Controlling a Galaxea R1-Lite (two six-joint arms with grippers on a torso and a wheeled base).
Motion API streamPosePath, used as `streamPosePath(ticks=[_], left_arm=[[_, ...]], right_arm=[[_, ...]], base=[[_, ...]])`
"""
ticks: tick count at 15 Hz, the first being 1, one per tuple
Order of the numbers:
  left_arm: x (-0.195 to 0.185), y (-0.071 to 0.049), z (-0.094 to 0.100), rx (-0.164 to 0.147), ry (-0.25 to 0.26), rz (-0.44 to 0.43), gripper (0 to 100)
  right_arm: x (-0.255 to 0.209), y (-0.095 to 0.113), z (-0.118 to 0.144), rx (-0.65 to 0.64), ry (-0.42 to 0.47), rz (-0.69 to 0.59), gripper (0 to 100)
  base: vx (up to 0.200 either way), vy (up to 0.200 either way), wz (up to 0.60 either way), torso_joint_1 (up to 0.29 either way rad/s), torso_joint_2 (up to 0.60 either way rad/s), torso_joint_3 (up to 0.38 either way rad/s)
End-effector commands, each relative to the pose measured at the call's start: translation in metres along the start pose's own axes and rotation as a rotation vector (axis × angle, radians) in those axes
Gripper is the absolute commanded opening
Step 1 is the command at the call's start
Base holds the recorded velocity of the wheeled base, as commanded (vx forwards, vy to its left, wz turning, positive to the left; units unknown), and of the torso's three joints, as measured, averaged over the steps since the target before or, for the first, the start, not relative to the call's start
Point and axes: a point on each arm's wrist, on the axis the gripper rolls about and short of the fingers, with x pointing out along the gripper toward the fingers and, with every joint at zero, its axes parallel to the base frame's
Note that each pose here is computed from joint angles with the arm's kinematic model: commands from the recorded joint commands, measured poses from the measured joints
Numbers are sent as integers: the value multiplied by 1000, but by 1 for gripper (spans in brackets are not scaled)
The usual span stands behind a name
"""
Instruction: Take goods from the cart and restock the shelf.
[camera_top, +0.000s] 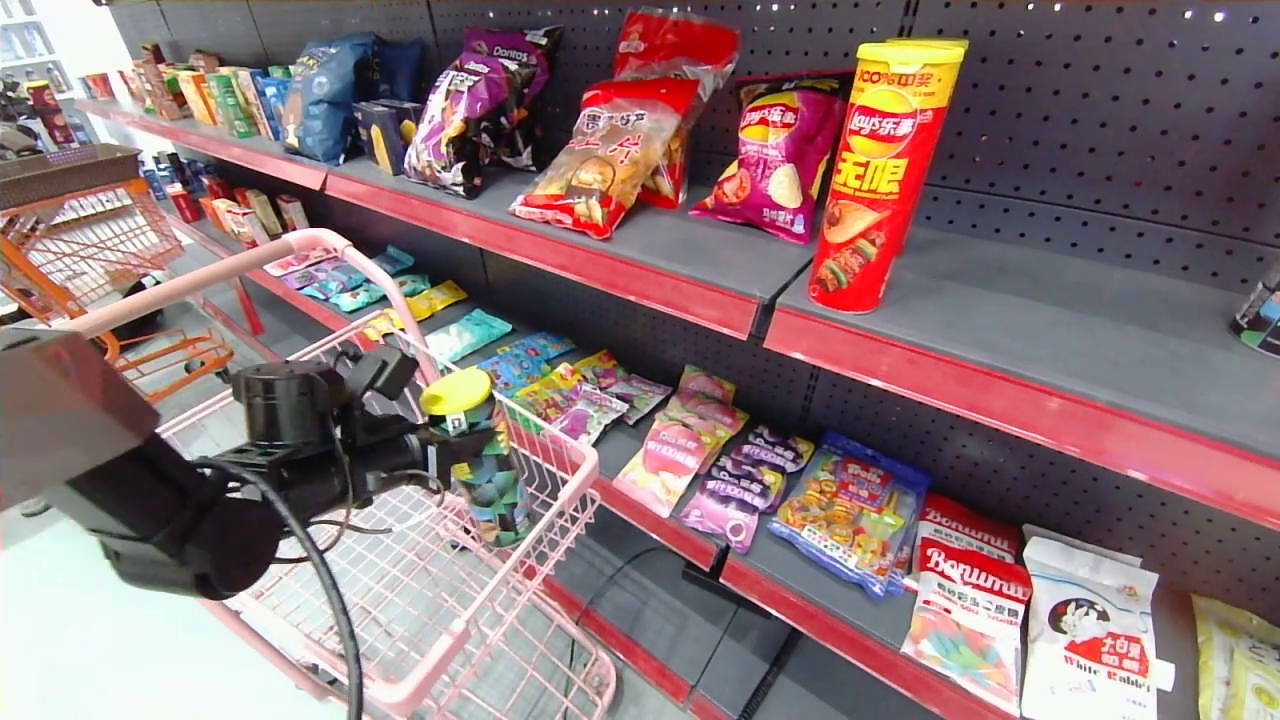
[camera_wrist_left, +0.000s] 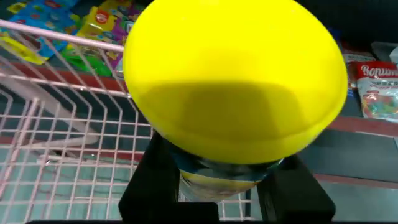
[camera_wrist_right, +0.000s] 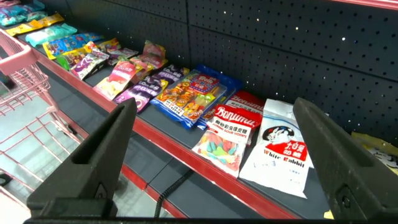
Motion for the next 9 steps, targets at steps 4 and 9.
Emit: streamPosePath(ticks=[4, 9], left_arm=[[-177, -59, 114, -1, -188, 124, 0], [-299, -149, 77, 41, -252, 161, 0]], right_arm=[[0, 0, 0, 2, 1, -1, 100], [0, 0, 0, 5, 1, -2, 100]], base=[[0, 0, 0, 0, 0, 0], [0, 0, 0, 0, 0, 0]])
